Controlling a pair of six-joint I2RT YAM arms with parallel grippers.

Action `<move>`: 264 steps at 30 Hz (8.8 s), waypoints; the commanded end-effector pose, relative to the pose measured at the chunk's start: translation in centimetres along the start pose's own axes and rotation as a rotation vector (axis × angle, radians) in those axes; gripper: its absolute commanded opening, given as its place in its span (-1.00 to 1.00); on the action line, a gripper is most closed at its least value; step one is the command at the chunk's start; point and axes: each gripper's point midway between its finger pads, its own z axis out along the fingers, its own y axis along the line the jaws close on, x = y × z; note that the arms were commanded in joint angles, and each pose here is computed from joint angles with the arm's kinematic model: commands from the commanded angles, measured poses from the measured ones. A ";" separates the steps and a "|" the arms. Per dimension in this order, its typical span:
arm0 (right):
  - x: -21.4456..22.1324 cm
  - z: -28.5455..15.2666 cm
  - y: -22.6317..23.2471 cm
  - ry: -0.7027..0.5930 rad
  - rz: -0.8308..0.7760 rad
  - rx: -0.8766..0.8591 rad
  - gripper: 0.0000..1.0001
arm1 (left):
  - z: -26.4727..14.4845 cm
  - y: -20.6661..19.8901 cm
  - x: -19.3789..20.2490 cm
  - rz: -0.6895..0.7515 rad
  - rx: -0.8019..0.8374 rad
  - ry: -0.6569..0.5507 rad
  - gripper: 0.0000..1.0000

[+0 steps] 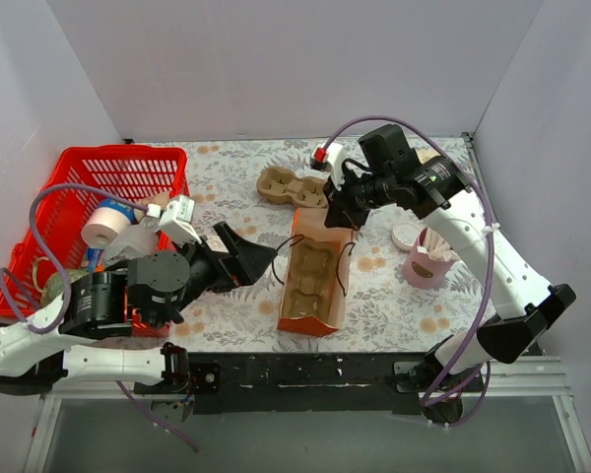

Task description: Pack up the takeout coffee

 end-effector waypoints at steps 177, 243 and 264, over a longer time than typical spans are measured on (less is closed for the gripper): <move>14.2 15.8 5.3 0.123 0.346 0.117 -0.73 | 11.3 7.1 5.3 -0.471 -0.285 0.151 -1.00; 23.8 13.7 6.9 0.576 0.320 0.172 -0.97 | 10.1 2.0 1.8 -0.217 0.012 0.100 -1.00; -2.6 3.5 6.5 -0.407 0.312 0.180 0.16 | 11.0 3.8 3.9 -0.196 -0.034 0.147 -1.00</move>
